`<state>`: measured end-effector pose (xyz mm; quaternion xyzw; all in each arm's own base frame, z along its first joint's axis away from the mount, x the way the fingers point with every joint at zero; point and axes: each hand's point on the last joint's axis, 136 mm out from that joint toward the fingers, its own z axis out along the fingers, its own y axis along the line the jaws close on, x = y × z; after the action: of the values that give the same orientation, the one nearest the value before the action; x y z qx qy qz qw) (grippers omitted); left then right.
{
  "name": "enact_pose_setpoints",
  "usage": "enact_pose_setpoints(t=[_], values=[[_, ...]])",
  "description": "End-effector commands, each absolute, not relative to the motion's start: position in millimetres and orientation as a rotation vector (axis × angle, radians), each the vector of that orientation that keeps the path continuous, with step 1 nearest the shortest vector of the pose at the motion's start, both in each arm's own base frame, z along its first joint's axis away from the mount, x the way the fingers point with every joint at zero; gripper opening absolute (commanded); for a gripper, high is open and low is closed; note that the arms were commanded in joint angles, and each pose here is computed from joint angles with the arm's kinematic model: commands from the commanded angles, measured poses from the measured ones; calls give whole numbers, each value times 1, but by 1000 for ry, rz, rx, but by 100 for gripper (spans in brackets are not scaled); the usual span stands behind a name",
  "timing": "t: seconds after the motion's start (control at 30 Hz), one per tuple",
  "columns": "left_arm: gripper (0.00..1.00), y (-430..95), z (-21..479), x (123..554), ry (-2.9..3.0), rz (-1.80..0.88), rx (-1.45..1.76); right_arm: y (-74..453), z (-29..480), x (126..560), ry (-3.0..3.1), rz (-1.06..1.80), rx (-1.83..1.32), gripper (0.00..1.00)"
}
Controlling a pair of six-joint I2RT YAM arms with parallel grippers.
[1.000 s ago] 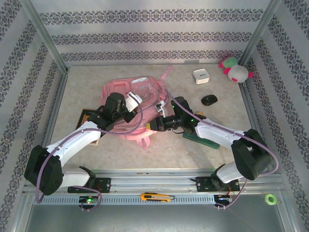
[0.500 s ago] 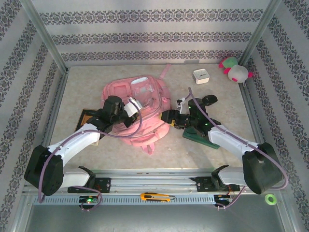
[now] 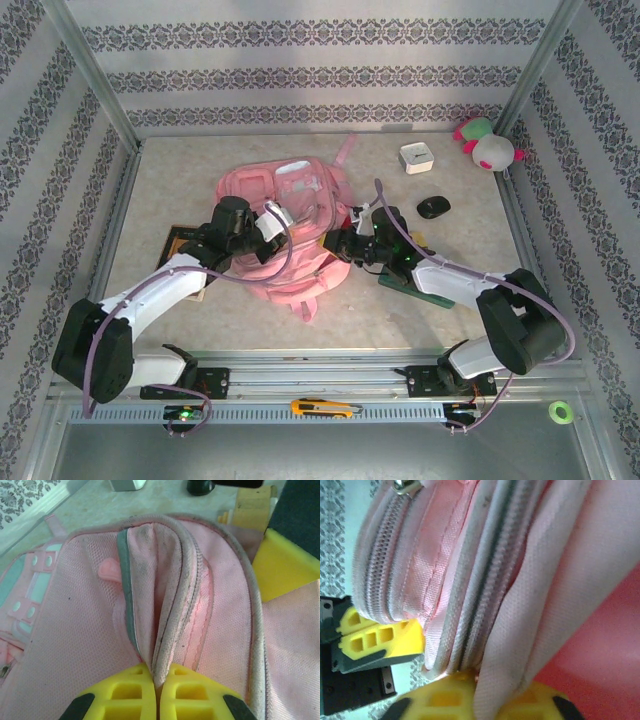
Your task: Pack books, pencil case, and school supplies into a backpack
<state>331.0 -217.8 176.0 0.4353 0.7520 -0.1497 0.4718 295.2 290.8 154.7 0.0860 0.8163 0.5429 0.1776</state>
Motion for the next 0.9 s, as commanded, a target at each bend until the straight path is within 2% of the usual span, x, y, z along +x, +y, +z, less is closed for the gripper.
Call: enact_pose_setpoints(t=[0.0, 0.17, 0.33, 0.4, 0.53, 0.7, 0.87], values=[[3, -221, 238, 368, 1698, -258, 941, 284, 169, 317, 2135, 1489, 428, 0], [12, -202, 233, 397, 1819, -186, 798, 289, 187, 320, 1990, 1426, 524, 0], [41, -194, 246, 399, 1870, -210, 697, 292, 192, 324, 1888, 1393, 606, 0], [47, -187, 252, 386, 1921, -260, 621, 297, 197, 326, 1853, 1405, 613, 0], [51, -171, 253, 348, 2033, -375, 421, 307, 204, 330, 1828, 1405, 602, 0], [51, -168, 221, 288, 2186, -457, 271, 322, 211, 330, 1808, 1428, 567, 0], [51, -185, 189, 253, 2317, -494, 192, 332, 214, 331, 1795, 1450, 553, 0]])
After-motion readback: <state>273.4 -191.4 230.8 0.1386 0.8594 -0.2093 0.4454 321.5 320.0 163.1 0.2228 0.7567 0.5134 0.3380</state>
